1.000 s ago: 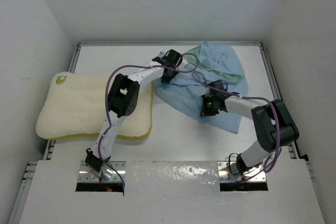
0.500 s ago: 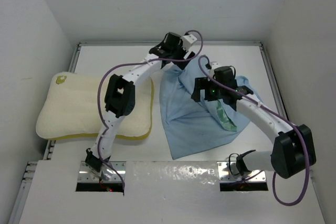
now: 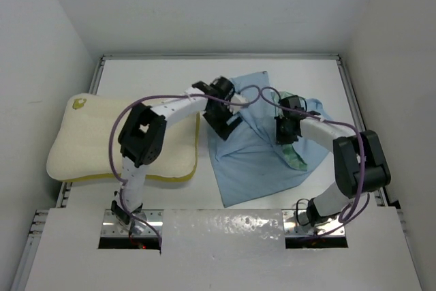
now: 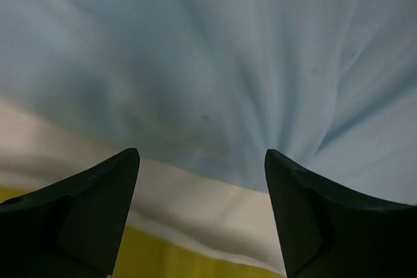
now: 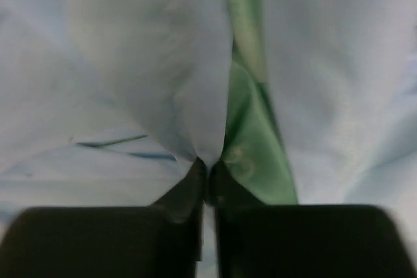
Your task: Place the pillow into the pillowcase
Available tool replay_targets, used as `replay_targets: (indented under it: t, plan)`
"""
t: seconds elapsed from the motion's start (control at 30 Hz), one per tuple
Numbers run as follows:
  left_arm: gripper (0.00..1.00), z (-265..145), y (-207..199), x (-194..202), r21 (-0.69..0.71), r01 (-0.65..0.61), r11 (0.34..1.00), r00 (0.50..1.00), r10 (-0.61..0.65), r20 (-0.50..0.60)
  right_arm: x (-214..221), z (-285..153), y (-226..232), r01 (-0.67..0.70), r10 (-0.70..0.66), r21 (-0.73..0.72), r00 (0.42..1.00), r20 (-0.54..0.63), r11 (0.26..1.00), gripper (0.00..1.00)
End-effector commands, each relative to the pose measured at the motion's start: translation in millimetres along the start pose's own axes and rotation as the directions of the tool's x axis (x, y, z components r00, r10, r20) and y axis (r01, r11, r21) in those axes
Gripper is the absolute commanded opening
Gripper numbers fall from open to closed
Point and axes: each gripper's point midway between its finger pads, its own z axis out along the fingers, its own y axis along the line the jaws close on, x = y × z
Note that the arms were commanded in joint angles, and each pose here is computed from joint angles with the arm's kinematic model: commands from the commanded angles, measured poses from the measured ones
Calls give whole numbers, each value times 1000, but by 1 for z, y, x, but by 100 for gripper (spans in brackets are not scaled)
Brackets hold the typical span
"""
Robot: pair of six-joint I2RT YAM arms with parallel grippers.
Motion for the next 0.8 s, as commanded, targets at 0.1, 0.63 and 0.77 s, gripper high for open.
replay_targets:
  t: [0.1,0.63,0.77]
  plan:
    - [55,46,-8,56,-42,-8,999,984,0,-177,-63,-16,-15,-77,78,-13,989,128,997,0]
    - [81,-21,214,-108,-662,162,732,961,35,274,-209,-163,-192,-401,206,327,843,497,856,5]
    - [93,-50,199,-133,-603,213,769,927,35,373,-235,-114,-211,-328,244,429,940,240,841,99]
